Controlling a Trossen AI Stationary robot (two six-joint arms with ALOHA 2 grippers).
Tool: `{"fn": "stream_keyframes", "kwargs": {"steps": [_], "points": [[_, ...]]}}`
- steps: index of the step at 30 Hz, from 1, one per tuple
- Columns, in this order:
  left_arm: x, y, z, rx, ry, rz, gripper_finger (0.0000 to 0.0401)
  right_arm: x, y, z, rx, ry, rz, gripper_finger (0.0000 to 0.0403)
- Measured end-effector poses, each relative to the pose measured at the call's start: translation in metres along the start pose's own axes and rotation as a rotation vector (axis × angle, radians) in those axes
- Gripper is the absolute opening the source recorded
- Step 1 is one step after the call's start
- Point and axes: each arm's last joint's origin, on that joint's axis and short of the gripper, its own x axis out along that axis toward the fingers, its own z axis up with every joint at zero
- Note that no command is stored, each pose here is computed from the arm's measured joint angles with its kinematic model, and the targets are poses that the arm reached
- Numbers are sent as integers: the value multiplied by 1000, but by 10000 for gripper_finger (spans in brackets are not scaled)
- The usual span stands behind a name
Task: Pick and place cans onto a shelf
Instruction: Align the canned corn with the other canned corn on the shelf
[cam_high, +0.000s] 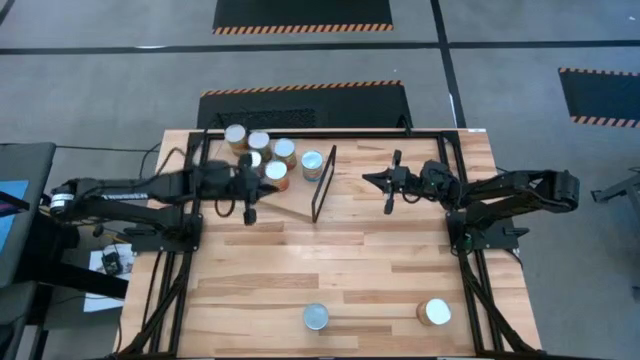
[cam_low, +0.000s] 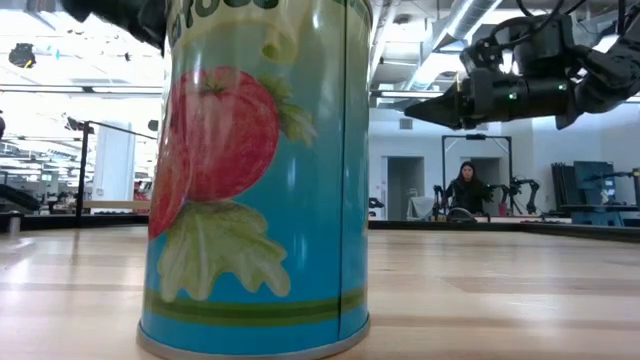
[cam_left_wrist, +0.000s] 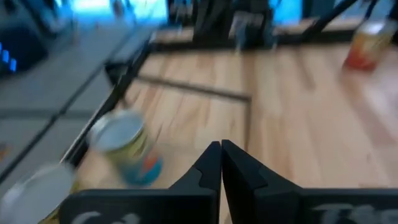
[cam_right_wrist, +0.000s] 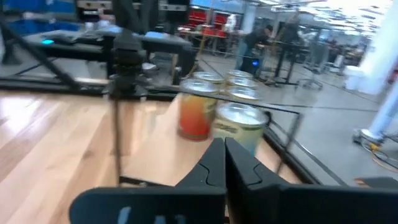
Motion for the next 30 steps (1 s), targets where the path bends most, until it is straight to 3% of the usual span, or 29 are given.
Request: {"fn": "stream_keyframes", "kwargs": {"steps": [4, 12, 20, 26, 30], "points": [[9, -12, -20, 14, -197, -61, 0, 6, 13, 6, 8, 86, 45, 4], [19, -16, -47, 28, -427, -125, 0, 12, 69, 32, 133, 519, 71, 4], [32, -12, -52, 75, -422, -99, 0, -6, 133, 86, 381, 860, 108, 6], [38, -3, -57, 60, -392, -60, 0, -19, 162, 125, 533, 1125, 8, 8], [38, 3, -57, 47, -391, -33, 0, -34, 183, 135, 634, 1347, -45, 17]]}}
